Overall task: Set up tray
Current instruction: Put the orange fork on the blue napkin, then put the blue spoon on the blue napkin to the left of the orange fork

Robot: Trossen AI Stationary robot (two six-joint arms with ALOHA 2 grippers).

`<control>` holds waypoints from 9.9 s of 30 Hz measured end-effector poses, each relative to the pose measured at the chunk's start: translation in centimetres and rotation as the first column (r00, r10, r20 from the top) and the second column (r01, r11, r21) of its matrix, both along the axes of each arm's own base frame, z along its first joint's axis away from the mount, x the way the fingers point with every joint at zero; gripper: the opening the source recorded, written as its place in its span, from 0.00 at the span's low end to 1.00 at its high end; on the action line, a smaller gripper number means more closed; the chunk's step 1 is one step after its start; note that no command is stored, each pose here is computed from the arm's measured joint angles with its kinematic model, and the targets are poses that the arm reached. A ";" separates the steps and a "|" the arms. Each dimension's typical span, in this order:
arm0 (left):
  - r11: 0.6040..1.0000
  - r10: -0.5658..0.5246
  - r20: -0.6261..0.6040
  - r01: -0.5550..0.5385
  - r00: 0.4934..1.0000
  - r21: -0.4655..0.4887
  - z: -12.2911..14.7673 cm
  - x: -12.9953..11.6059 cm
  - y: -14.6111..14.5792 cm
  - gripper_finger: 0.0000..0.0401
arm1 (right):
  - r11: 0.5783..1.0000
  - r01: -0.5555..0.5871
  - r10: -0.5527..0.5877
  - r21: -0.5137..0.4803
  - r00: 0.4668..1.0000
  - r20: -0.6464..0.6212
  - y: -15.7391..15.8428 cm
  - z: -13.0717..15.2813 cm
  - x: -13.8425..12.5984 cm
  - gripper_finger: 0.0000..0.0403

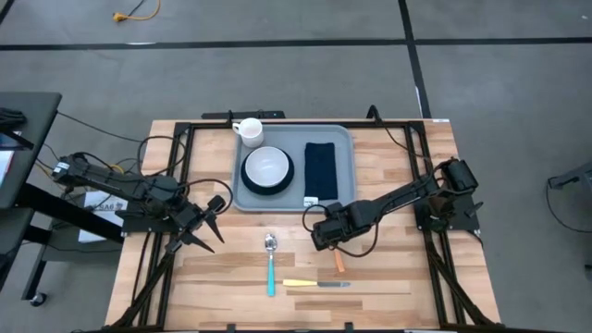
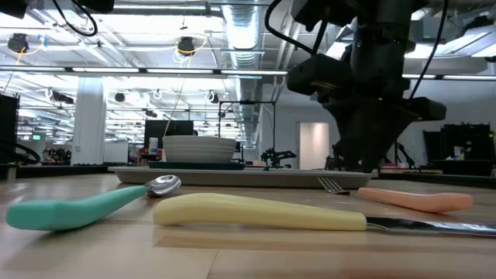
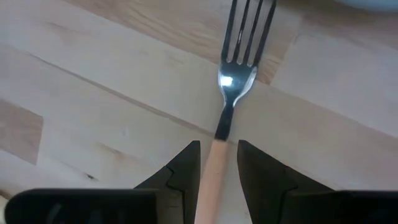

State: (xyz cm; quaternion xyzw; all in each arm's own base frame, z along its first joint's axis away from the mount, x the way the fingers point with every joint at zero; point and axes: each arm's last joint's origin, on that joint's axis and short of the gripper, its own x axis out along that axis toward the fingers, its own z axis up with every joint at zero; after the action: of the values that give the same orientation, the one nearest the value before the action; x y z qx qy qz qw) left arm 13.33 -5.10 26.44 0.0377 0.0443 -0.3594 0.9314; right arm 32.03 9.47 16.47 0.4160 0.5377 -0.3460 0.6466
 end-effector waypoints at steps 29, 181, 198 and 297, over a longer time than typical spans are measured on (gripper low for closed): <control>1.000 0.001 -0.046 0.000 0.999 0.003 -0.4 -0.1 0.0 0.36 | 1.000 -0.003 0.003 -0.017 1.000 0.003 -0.7 0.0 0.2 0.24; 1.000 -0.001 -0.065 0.002 0.998 0.018 -0.6 -0.1 0.0 0.36 | 0.997 0.072 -0.073 0.017 0.995 0.068 -11.5 6.8 6.9 0.02; 0.999 -0.006 -0.052 0.008 0.999 0.049 -0.8 -0.1 0.0 0.36 | 0.963 0.265 -0.266 0.045 0.963 0.037 -23.5 2.1 6.7 0.02; 1.000 0.003 -0.151 0.001 0.989 0.026 -1.5 -0.4 -0.9 0.36 | 0.830 -0.360 0.215 -0.426 0.911 -0.351 -1.1 1.8 4.9 0.16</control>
State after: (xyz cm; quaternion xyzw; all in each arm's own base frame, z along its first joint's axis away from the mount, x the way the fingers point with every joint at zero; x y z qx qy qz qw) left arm 12.96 -6.01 24.94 0.0224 0.1193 -0.3600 0.9250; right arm 36.90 8.37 18.22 0.1004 0.5797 -0.4232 0.6890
